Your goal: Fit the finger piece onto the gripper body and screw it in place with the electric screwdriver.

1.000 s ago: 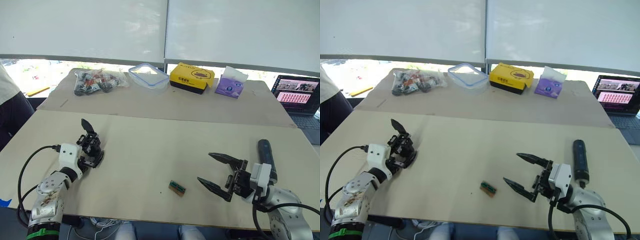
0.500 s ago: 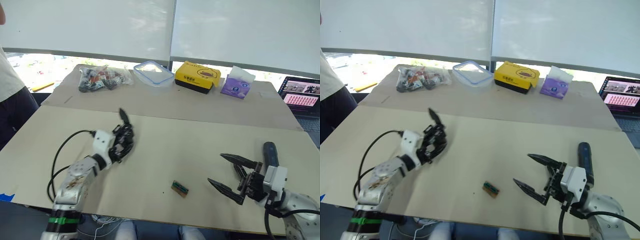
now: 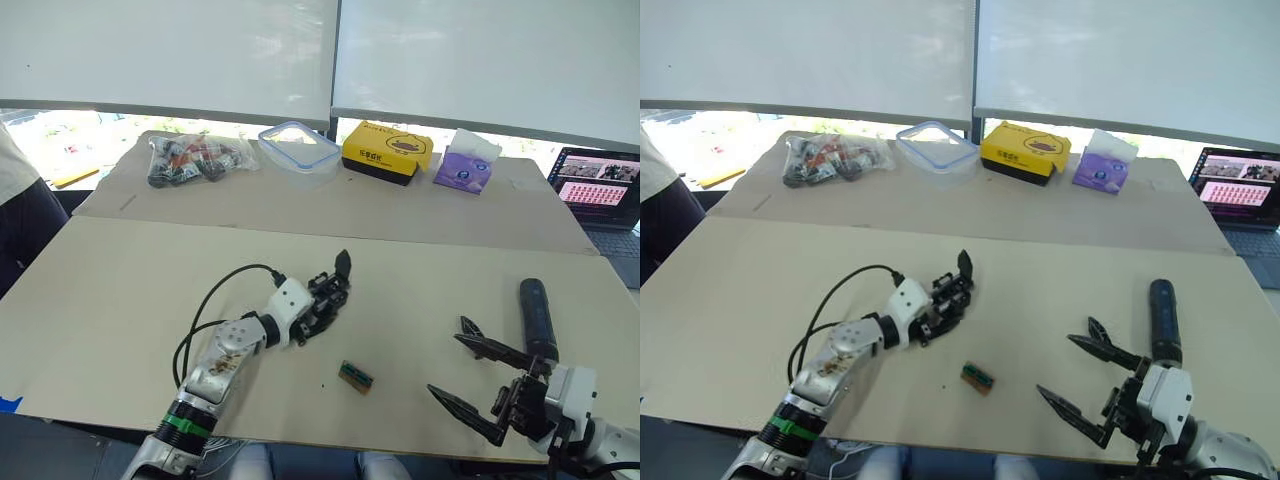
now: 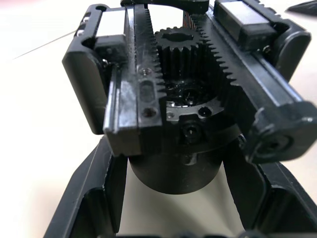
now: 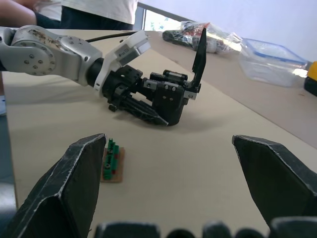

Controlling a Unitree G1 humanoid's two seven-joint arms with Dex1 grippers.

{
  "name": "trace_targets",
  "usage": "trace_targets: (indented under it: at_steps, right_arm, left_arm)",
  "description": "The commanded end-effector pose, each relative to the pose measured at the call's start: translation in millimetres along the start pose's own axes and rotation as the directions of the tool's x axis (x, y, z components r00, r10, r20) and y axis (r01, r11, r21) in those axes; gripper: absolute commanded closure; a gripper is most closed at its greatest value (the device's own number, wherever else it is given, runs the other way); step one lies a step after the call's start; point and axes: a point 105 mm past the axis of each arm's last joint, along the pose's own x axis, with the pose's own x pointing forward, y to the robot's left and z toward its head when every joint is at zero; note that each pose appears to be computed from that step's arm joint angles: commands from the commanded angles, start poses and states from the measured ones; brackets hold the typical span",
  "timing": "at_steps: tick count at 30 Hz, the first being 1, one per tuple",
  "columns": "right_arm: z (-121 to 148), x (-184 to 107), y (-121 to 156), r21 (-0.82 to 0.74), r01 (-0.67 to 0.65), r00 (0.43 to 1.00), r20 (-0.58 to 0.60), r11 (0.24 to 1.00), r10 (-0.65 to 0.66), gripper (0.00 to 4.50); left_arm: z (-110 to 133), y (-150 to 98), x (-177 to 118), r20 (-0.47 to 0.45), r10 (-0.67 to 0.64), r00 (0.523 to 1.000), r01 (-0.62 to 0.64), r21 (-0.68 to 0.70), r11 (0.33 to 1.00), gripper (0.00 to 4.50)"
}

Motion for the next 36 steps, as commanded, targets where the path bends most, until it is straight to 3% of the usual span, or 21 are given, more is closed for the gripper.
trace_targets:
  at_steps: [1,14,18,19,25,30,36]
  right_arm:
    - [13,-4,-7,-0.069,0.021,0.999,0.031,0.997,-0.019,0.00]
    - [13,-9,-11,-0.085,0.009,1.000,0.017,0.996,-0.008,0.00]
    - [12,-9,-12,-0.084,0.013,1.000,0.018,0.996,-0.011,0.00]
    - [12,-9,-11,-0.085,0.015,1.000,0.019,0.996,-0.013,0.00]
    - [11,-8,-12,-0.088,0.014,1.000,0.010,0.996,-0.013,0.00]
    - [11,-10,-12,-0.084,0.017,1.000,0.011,0.996,-0.017,0.00]
    - [8,-13,-11,-0.077,0.023,1.000,0.006,0.997,-0.022,0.00]
  left_arm:
    - [15,-2,4,0.056,-0.007,0.998,0.006,0.027,1.000,2.20]
    - [-2,-11,5,0.019,-0.064,0.998,0.065,-0.040,0.997,2.20]
    - [-6,-6,-1,0.013,-0.037,0.999,0.038,-0.076,0.996,0.30]
    - [-7,-4,-4,0.013,-0.029,1.000,0.030,-0.088,0.996,0.06]
    - [-18,17,-37,0.012,-0.035,0.999,0.036,-0.114,0.993,0.06]
    - [-30,34,-62,-0.033,-0.180,0.983,0.177,-0.070,0.982,0.06]
    - [-11,46,-48,0.013,-0.357,0.934,0.356,0.029,0.934,0.06]
